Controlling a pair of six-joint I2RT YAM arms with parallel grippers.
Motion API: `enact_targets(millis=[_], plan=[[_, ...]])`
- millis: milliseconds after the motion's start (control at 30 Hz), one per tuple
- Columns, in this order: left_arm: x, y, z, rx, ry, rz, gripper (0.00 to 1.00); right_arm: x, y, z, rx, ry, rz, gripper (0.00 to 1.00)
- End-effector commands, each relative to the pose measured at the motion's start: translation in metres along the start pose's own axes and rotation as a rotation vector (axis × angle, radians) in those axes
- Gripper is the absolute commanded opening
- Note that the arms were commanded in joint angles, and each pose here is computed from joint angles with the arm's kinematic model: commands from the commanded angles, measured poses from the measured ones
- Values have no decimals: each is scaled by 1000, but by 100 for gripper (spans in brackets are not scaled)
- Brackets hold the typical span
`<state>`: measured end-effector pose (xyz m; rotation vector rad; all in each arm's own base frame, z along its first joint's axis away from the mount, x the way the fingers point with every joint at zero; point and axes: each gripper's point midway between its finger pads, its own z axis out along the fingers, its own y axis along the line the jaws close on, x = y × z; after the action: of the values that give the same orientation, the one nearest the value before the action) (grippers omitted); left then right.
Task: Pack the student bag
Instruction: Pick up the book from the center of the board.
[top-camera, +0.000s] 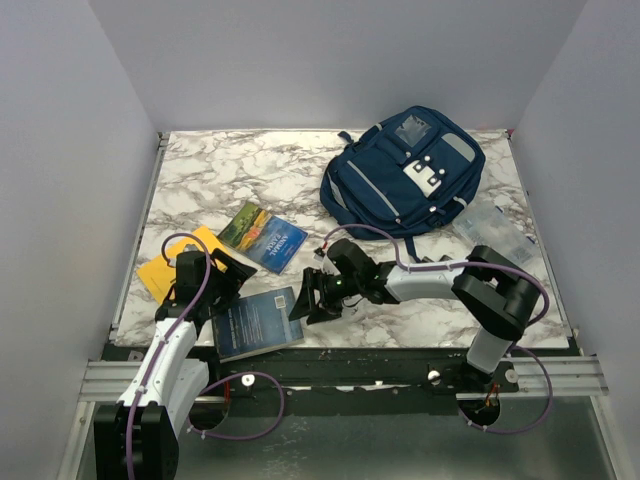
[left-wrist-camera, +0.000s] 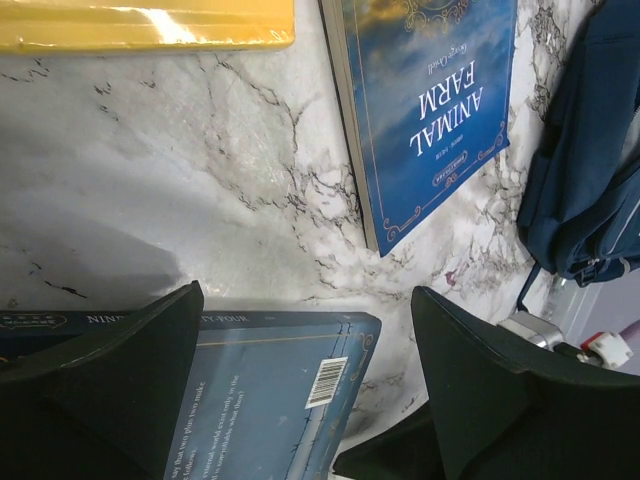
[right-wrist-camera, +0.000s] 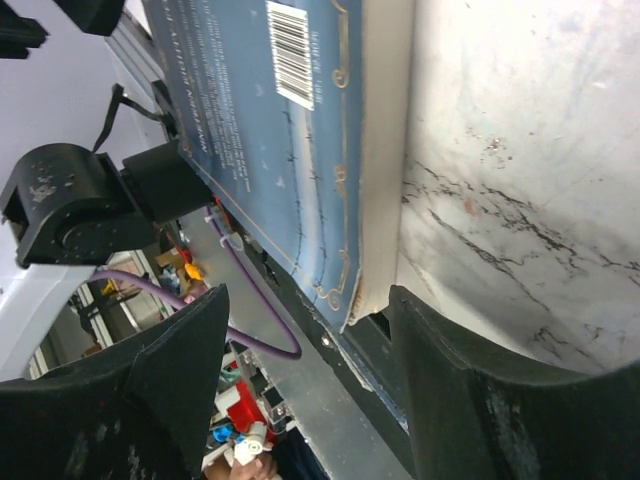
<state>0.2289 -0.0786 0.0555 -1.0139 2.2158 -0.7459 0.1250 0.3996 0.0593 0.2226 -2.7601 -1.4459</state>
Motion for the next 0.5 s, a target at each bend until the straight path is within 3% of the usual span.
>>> enact_targets(millis=[0, 167, 467], plan=[[19, 22, 1, -69, 60, -28, 87, 13, -5, 9, 3, 67, 21, 68], [18, 22, 2, -67, 55, -34, 87, 26, -2, 18, -27, 137, 20, 62], [21, 24, 2, -68, 60, -41, 87, 21, 30, 17, -169, 132, 65, 50]])
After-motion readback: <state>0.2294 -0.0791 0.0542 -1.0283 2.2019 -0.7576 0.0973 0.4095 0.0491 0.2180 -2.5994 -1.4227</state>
